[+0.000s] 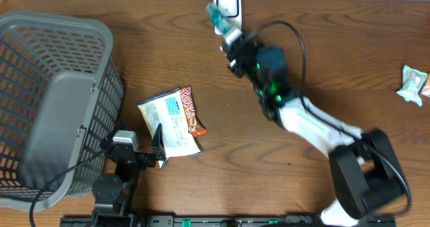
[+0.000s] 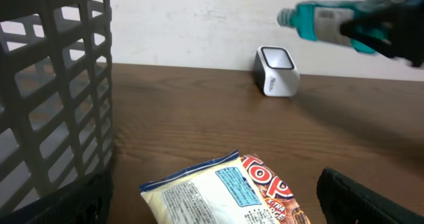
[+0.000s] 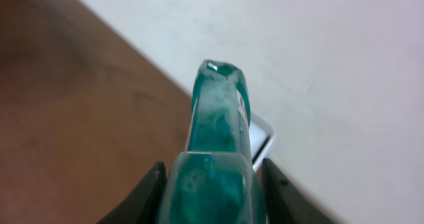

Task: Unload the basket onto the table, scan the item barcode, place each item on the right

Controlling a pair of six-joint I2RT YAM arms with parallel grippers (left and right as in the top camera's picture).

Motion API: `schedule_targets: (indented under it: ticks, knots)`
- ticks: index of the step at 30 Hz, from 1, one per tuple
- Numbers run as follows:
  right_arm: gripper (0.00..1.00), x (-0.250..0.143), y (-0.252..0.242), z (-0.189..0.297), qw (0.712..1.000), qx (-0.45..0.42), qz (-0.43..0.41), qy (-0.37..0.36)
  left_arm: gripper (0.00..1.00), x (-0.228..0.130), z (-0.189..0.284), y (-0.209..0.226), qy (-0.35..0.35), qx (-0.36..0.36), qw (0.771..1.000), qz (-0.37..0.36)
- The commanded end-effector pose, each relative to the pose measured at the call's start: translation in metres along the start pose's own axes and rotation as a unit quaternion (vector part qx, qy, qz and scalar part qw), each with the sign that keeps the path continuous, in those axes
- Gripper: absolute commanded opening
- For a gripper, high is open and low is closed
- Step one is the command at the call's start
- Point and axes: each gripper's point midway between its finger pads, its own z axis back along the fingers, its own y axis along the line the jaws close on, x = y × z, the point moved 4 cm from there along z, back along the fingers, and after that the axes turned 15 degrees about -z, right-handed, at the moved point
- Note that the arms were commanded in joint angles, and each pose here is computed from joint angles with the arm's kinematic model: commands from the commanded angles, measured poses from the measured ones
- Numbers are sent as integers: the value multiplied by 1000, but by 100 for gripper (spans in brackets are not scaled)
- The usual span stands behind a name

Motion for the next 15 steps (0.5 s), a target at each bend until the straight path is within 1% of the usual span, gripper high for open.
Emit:
schedule_targets:
  ticks: [1,8,13,15]
  knots:
    - [1,28,-31,-31,992,-64,104,-29,98,-14,-2,-1,18,-1,1000,4]
    - [1,4,-48,-73,961,-121,246,17,98,-14,-2,-1,18,-1,1000,4]
    - [1,-5,-57,-91,942,-152,298,39,98,-14,-2,-1,18,-1,1000,4]
    - [1,-6,-56,-95,939,-152,306,39,98,-14,-2,-1,18,-1,1000,4]
